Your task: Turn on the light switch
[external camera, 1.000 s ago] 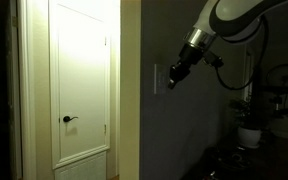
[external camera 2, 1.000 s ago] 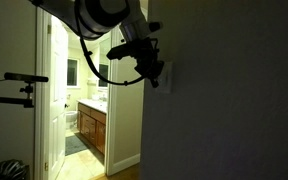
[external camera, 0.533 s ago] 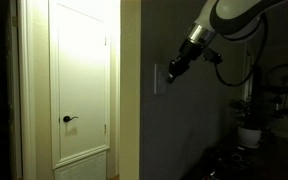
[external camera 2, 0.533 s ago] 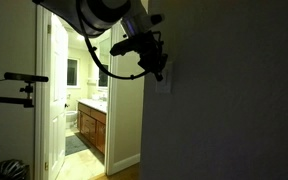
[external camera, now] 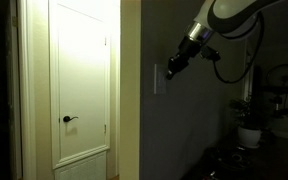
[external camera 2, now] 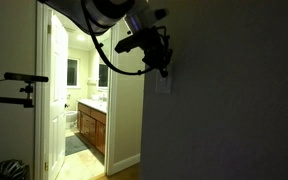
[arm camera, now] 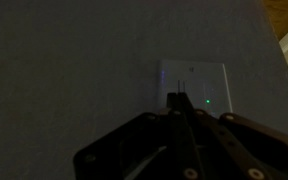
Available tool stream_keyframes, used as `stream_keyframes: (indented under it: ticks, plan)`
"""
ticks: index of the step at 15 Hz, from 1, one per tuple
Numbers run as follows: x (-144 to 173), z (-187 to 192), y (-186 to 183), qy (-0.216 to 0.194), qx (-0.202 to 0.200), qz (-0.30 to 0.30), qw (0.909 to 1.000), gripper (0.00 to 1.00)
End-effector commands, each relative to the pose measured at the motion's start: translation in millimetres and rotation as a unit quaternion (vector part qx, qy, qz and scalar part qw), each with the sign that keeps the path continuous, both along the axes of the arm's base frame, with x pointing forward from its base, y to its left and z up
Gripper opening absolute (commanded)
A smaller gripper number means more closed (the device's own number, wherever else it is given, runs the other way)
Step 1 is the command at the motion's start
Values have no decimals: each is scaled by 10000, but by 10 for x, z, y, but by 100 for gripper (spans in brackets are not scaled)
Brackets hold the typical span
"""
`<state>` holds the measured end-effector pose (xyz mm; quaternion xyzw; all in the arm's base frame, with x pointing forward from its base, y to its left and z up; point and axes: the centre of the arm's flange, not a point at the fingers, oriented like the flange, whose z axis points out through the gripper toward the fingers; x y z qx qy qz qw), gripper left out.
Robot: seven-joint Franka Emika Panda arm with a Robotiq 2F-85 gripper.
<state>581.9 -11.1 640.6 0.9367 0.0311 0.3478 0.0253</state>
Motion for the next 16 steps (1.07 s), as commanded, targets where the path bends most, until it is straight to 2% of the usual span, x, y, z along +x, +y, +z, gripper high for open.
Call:
stream_keyframes:
  ticks: [1,12,16]
  plan:
    - [171,-6,-32,-85,51,-12,10000,5]
    - [242,4,-17,-83,82,-22,9999,5]
    - [44,-10,0,69,-94,6,9999,5]
